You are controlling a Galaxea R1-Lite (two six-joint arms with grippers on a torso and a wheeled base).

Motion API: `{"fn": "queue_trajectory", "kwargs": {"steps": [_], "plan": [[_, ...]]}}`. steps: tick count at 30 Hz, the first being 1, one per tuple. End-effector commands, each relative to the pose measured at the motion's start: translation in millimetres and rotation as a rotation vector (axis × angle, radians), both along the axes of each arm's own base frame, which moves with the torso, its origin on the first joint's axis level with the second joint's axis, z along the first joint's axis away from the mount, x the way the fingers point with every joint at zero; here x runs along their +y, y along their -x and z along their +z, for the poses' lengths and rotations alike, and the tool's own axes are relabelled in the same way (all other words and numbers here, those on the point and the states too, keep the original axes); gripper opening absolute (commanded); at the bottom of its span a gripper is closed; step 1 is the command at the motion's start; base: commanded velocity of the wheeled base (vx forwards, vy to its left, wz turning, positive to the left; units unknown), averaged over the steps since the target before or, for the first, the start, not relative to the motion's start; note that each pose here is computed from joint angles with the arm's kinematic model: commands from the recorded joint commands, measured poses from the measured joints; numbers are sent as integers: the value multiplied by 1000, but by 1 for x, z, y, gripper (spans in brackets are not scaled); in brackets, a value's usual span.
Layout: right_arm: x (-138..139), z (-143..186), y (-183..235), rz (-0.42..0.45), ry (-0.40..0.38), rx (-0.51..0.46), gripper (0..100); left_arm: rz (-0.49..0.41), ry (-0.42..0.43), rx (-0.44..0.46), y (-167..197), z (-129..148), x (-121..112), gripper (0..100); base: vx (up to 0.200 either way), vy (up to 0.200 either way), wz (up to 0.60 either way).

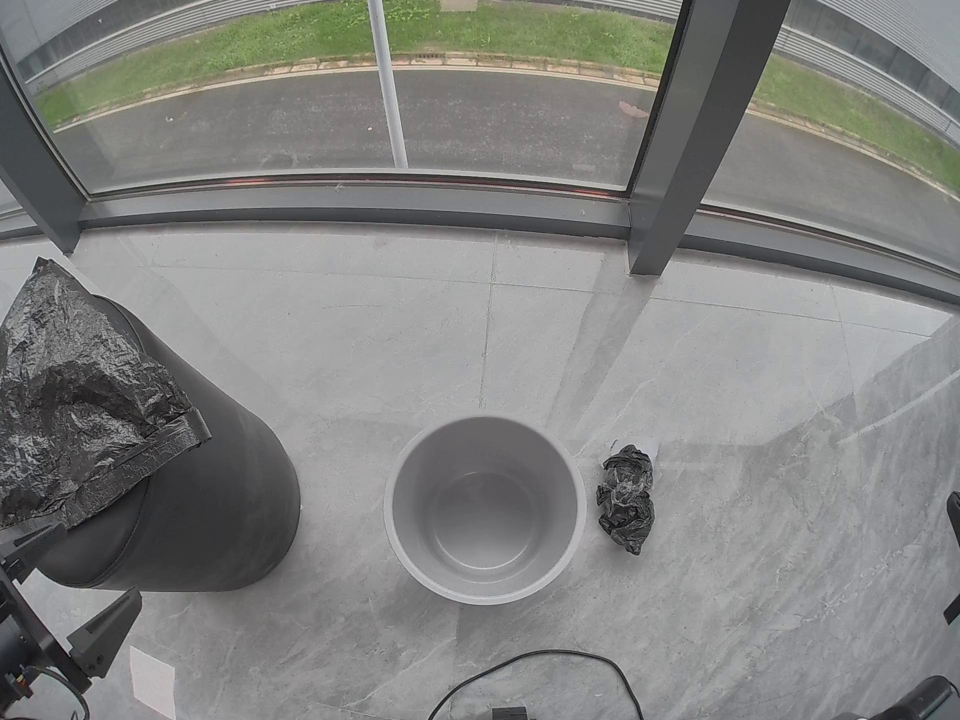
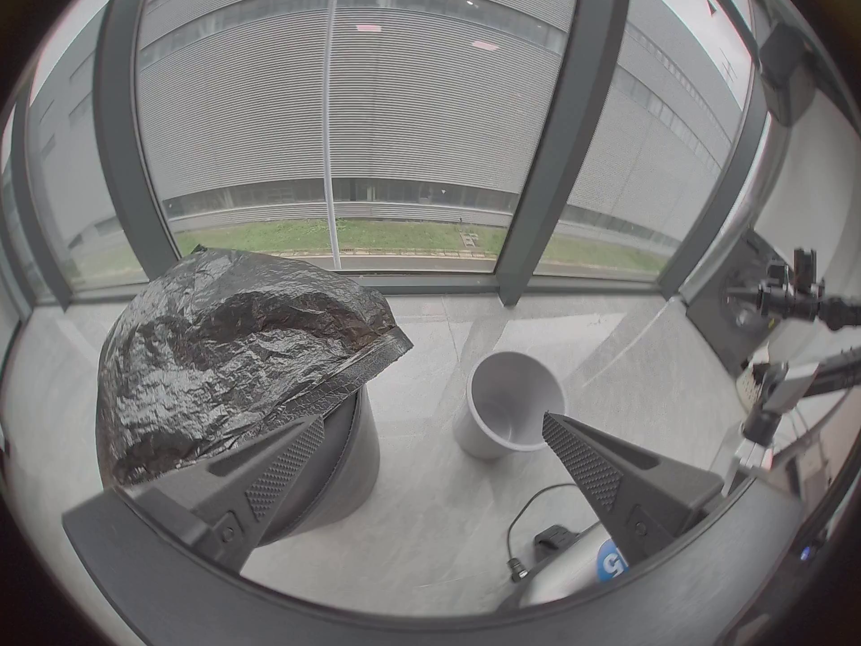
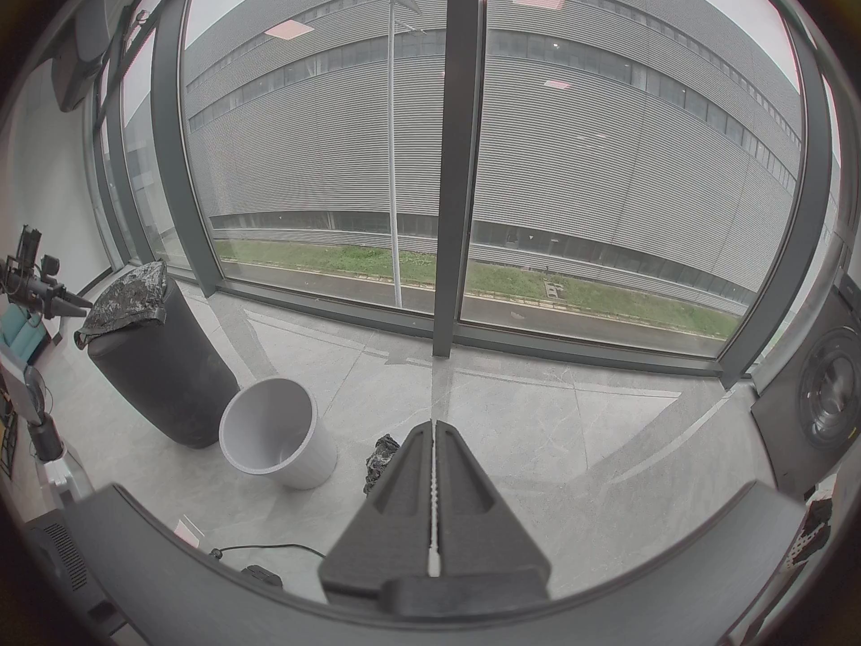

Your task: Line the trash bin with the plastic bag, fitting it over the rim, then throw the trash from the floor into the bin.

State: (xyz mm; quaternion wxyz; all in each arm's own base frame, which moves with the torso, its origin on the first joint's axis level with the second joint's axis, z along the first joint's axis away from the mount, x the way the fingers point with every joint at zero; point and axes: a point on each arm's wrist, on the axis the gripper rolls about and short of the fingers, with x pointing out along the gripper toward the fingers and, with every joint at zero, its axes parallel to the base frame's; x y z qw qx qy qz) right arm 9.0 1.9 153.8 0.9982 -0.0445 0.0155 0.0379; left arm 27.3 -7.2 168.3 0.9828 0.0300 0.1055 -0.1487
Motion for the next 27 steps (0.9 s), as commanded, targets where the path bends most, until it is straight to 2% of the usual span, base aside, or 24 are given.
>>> {"fn": "queue_trajectory", "kwargs": {"steps": [1,2,5,6,9,12,15,19,22,25,27], "plan": [[0,-4,1,3,-28,6,0,-33,-159,72,-16,-7,-2,100,0,0,0],[0,-4,0,2,-47,15,0,-44,-209,97,-23,-10,-3,100,0,0,0],[0,-4,-1,7,-82,24,0,-65,-230,124,-31,-9,-5,100,0,0,0],[0,-3,-1,23,-97,23,0,-99,-264,142,-40,-7,-7,100,0,0,0],[1,-3,-1,51,-109,29,0,-127,-358,168,-54,-6,-10,100,0,0,0],[1,-4,-1,51,-109,32,0,-127,-423,139,-61,-4,-11,100,0,0,0],[1,-5,-1,52,-110,35,0,-131,-499,57,-67,2,-14,100,0,0,0],[1,-8,-2,53,-109,52,0,-136,-617,34,-74,0,-15,100,0,0,0],[1,-11,-2,54,-107,60,0,-92,-728,21,-78,1,-14,100,0,0,0],[1,-12,-2,54,-108,63,0,-2,-836,10,-87,3,-14,100,0,0,0],[1,-12,-2,54,-110,61,0,29,-848,1,-90,2,-15,100,0,0,0]]}}
